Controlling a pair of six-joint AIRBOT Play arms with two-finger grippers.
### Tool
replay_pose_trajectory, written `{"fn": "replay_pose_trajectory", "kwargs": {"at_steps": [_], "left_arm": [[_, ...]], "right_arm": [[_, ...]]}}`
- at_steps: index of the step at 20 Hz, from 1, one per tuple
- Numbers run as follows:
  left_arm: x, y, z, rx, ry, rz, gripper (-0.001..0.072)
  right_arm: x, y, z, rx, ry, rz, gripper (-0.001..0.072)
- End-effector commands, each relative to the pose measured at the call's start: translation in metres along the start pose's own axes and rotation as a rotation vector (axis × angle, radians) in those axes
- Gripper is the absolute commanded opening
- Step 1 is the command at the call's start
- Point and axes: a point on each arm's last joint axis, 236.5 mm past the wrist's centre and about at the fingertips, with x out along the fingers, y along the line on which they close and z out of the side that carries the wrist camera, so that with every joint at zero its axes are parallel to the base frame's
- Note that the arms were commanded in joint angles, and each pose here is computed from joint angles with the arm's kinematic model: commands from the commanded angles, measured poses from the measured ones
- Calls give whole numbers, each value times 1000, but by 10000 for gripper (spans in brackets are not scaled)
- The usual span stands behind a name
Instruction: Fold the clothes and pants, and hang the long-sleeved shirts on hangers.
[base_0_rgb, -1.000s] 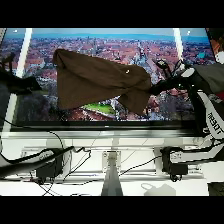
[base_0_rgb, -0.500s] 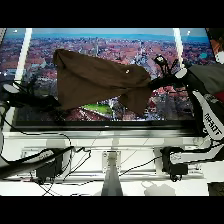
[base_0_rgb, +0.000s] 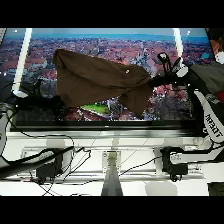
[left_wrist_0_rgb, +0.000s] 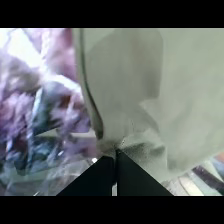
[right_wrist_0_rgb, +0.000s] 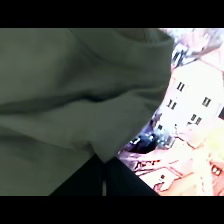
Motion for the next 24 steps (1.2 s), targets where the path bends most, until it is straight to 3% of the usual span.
{"fn": "replay_pose_trajectory", "kwargs": {"at_steps": [1, 4, 7, 11, 14, 17, 21, 24], "left_arm": [[-13, -36, 26, 80, -50, -92, 17], [-82, -91, 91, 232, -195, -174, 16], [-203, -151, 156, 413, -496, -150, 16], [-398, -209, 168, 491, -979, -74, 16], [-504, -219, 126, 506, -1283, 44, 16], [-568, -227, 79, 511, -1488, 154, 16], [-607, -246, 35, 540, -1642, 232, 16], [-601, -236, 33, 545, -1604, 310, 16]], "right_arm": [[-31, 12, 23, -7, -35, 22, 14], [-95, 17, 80, -29, -194, -27, 13], [-200, 31, 147, -123, -439, -121, 13], [-366, 79, 194, -242, -771, -240, 13], [-474, 125, 187, -312, -978, -304, 13], [-556, 169, 159, -270, -1154, -283, 13], [-614, 210, 115, -201, -1295, -219, 13], [-608, 214, 106, -181, -1260, -199, 12]]}}
